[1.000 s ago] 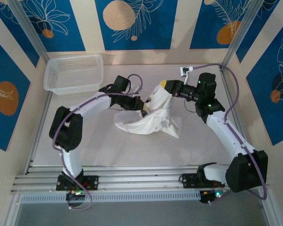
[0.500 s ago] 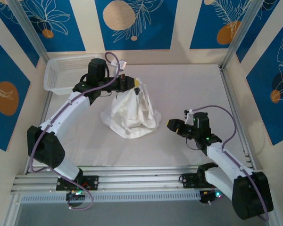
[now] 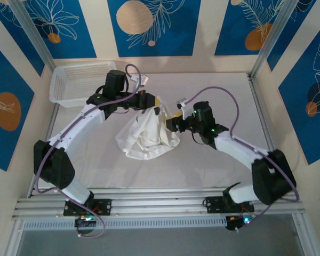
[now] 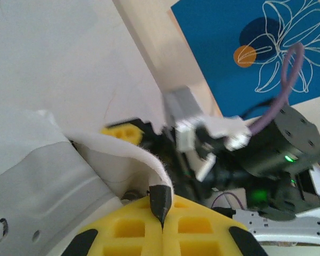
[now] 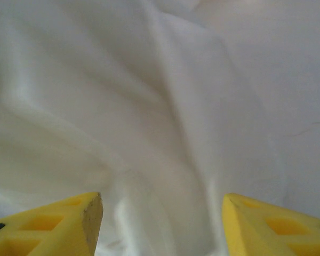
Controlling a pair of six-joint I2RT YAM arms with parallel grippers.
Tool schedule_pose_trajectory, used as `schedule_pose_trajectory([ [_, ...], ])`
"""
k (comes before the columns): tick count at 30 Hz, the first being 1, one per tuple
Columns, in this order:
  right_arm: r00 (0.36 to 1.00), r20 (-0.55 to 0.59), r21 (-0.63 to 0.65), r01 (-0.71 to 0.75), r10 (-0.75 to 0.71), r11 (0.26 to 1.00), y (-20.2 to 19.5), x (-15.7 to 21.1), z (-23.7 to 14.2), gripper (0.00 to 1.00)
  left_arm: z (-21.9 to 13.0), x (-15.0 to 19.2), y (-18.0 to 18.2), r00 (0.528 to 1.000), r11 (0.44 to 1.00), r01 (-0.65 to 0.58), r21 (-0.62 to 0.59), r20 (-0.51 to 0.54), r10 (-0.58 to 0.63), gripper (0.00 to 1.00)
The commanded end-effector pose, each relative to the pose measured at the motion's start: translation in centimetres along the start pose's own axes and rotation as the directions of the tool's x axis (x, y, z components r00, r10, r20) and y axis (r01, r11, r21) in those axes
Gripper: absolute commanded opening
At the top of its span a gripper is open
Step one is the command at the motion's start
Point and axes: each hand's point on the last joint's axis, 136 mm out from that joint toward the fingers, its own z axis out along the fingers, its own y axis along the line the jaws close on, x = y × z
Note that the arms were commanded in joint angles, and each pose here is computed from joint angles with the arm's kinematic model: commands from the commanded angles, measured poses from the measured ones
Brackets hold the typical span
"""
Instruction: Fold the inside-out t-shirt
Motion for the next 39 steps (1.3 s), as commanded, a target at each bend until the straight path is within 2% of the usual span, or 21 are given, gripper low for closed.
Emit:
schedule_pose_trajectory([
  [1,0.990,0.091,0.089,0.103,-0.111,0.991,-1.6,-3.6,1.5,0.52,-0.8,-0.5,-2.2,0.998,0.998,-0.062,0.015,0.002,0.062,0.00],
  [3,0.993,0.070,0.066,0.091,-0.096,0.994,-1.5,-3.4,2.3,0.32,-1.1,-0.7,-1.9,0.998,0.998,-0.057,-0.013,0.015,0.058,0.00],
  [5,0.995,0.054,-0.021,0.080,-0.078,0.997,0.2,-3.2,1.8,0.05,-1.7,-1.2,-0.4,0.999,0.995,-0.017,-0.095,0.038,0.021,0.00],
  [6,0.997,0.055,-0.072,0.061,-0.058,0.996,1.3,-3.4,1.0,0.00,-2.2,-1.5,0.7,0.999,0.991,0.005,-0.137,0.050,0.002,0.00],
  [8,0.998,0.027,-0.311,-0.048,0.059,0.949,5.2,-4.8,-2.8,0.00,-3.1,-2.5,3.9,0.997,0.972,0.035,-0.232,0.077,-0.017,0.00],
  [10,0.989,-0.013,-0.559,-0.130,0.148,0.819,9.0,-7.3,-8.0,0.00,-3.6,-3.1,8.1,0.997,0.935,0.024,-0.355,0.075,0.003,0.00],
  [12,0.986,-0.028,-0.655,-0.142,0.163,0.743,11.0,-9.3,-11.9,0.00,-3.3,-3.3,11.7,0.998,0.908,0.025,-0.417,0.065,0.002,0.00],
  [14,0.985,-0.021,-0.654,-0.141,0.169,0.743,11.6,-10.7,-14.0,0.00,-1.9,-3.5,13.0,0.998,0.926,0.055,-0.373,0.053,-0.037,0.00],
  [16,0.977,-0.002,-0.598,-0.171,0.212,0.783,10.5,-11.3,-13.9,0.00,-1.0,-4.0,12.7,0.997,0.943,0.065,-0.327,0.065,-0.046,0.00],
  [17,0.970,0.005,-0.565,-0.198,0.244,0.801,9.6,-11.6,-13.5,0.00,-1.0,-4.3,12.6,0.996,0.946,0.068,-0.318,0.083,-0.044,0.09],
  [19,0.950,0.022,-0.502,-0.259,0.311,0.825,7.5,-11.8,-12.4,0.00,-1.9,-4.6,12.4,0.994,0.936,0.055,-0.347,0.103,-0.020,0.44],
  [20,0.939,0.032,-0.467,-0.289,0.343,0.835,6.3,-11.9,-11.8,0.00,-2.6,-4.5,12.2,0.995,0.927,0.038,-0.374,0.104,0.001,0.57],
  [22,0.915,0.036,-0.397,-0.357,0.403,0.845,4.2,-11.7,-10.6,0.00,-4.1,-4.0,11.8,0.994,0.907,0.005,-0.421,0.100,0.041,0.70],
  [25,0.893,0.024,-0.367,-0.411,0.450,0.835,2.9,-11.6,-10.0,0.00,-6.1,-2.8,9.1,0.988,0.896,-0.086,-0.435,0.076,0.132,0.74],
  [27,0.893,0.018,-0.375,-0.412,0.450,0.831,3.0,-11.7,-9.9,0.00,-5.5,-1.4,5.2,0.969,0.919,-0.218,-0.329,0.038,0.243,0.73],
  [29,0.899,0.013,-0.393,-0.398,0.438,0.829,3.5,-11.8,-10.1,0.00,-3.4,1.5,0.9,0.913,0.894,-0.406,-0.192,-0.033,0.408,0.72],
  [31,0.903,0.007,-0.405,-0.391,0.430,0.827,3.8,-11.8,-10.2,0.00,-1.3,4.0,-0.9,0.842,0.833,-0.538,-0.129,-0.107,0.528,0.72],
  [33,0.904,-0.003,-0.419,-0.390,0.428,0.820,4.2,-12.0,-10.4,0.00,0.3,4.8,-0.6,0.809,0.800,-0.586,-0.126,-0.150,0.569,0.72],
  [37,0.924,-0.037,-0.471,-0.352,0.380,0.809,6.3,-12.2,-11.1,0.00,2.6,3.7,1.1,0.793,0.781,-0.607,-0.145,-0.174,0.584,0.73],
  [39,0.934,-0.057,-0.490,-0.333,0.352,0.806,7.3,-12.2,-11.2,0.00,3.4,3.2,0.7,0.772,0.766,-0.632,-0.118,-0.170,0.612,0.74],
])
